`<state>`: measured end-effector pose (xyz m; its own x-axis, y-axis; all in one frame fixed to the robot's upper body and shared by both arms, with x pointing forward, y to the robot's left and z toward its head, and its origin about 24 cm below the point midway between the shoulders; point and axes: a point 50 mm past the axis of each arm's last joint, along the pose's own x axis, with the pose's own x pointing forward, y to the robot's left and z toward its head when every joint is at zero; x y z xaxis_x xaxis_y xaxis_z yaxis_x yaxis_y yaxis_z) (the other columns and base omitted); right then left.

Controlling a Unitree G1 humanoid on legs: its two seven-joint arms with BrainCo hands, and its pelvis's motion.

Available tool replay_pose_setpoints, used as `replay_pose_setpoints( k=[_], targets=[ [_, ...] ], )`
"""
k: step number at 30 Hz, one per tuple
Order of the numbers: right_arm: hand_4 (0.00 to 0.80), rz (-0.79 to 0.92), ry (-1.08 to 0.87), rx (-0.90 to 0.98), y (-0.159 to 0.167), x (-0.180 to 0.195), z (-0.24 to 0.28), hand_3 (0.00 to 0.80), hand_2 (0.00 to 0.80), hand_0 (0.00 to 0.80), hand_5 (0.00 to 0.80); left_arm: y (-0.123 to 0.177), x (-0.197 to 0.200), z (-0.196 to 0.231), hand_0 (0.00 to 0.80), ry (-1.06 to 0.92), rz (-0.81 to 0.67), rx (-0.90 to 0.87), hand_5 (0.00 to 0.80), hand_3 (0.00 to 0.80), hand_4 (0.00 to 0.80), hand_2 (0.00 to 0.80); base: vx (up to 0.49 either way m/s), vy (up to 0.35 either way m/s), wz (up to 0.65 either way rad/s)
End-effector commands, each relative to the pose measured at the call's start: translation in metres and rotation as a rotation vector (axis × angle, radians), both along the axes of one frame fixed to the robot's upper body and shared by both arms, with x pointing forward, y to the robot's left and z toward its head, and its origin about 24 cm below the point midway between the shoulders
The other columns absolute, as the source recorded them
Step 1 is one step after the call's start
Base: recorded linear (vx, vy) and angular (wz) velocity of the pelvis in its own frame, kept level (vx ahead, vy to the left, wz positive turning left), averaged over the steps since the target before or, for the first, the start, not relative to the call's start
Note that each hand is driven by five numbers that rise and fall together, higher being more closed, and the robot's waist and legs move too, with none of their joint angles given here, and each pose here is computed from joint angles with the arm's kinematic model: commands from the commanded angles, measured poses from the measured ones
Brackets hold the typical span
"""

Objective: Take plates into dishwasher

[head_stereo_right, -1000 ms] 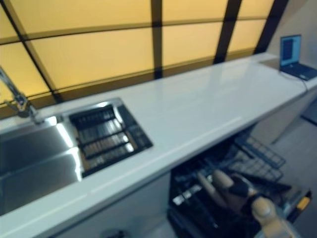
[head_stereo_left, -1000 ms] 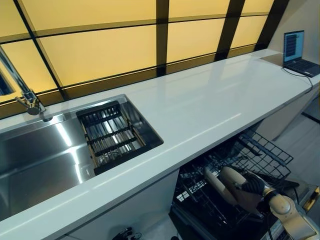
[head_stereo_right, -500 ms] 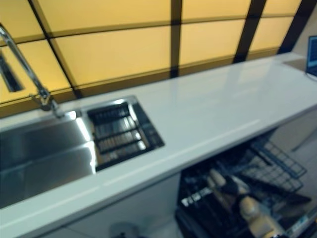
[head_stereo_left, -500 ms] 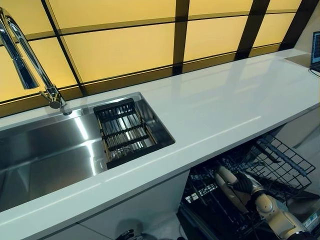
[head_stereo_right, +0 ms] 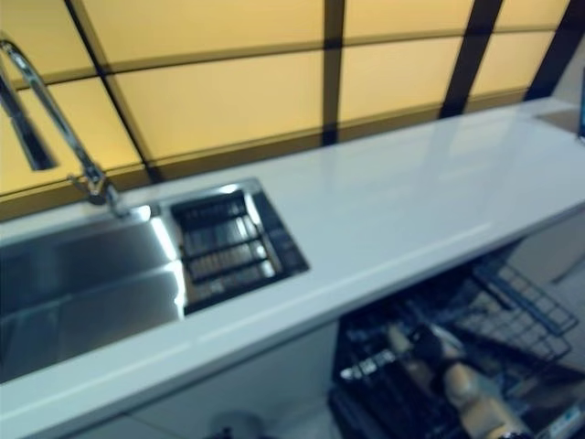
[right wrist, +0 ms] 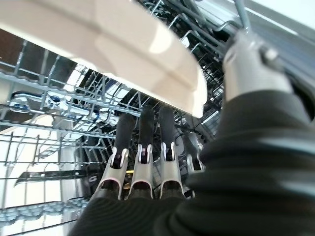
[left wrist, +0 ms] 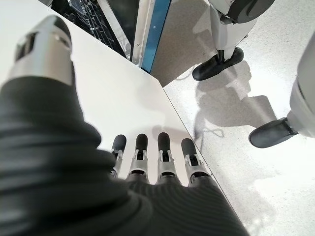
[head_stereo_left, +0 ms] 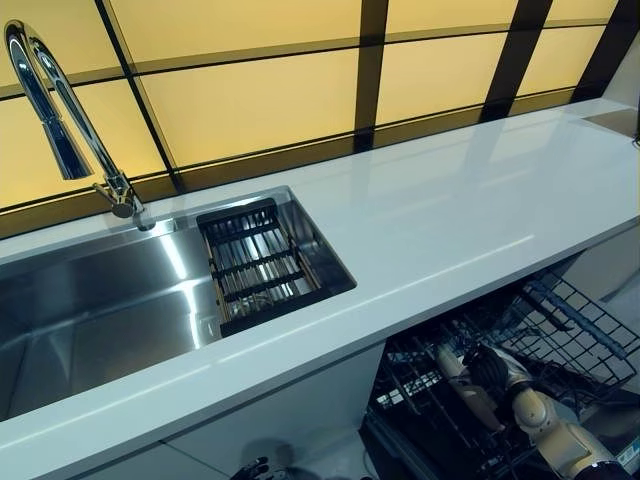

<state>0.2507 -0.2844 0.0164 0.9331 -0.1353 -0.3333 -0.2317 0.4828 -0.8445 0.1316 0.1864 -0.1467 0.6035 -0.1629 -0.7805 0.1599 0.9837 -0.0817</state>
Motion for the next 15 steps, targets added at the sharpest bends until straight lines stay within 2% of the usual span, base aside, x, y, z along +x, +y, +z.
replay_pose_setpoints(
  k=[1,15],
  targets=[
    [0.000,-0.026,-0.112,0.014,-0.007,0.017,0.030,0.000,0.000,0.000,0.000,0.011,0.024,0.011,0.000,-0.089,-0.032,0.049,0.000,0.000,0.000,0.000,0.000,0.000,0.00],
    [0.000,-0.089,-0.224,-0.002,-0.048,0.025,0.101,0.000,0.000,0.000,0.000,0.022,0.022,0.011,0.000,-0.061,-0.004,0.079,0.000,0.000,0.000,0.000,0.006,0.002,-0.01]
  ],
)
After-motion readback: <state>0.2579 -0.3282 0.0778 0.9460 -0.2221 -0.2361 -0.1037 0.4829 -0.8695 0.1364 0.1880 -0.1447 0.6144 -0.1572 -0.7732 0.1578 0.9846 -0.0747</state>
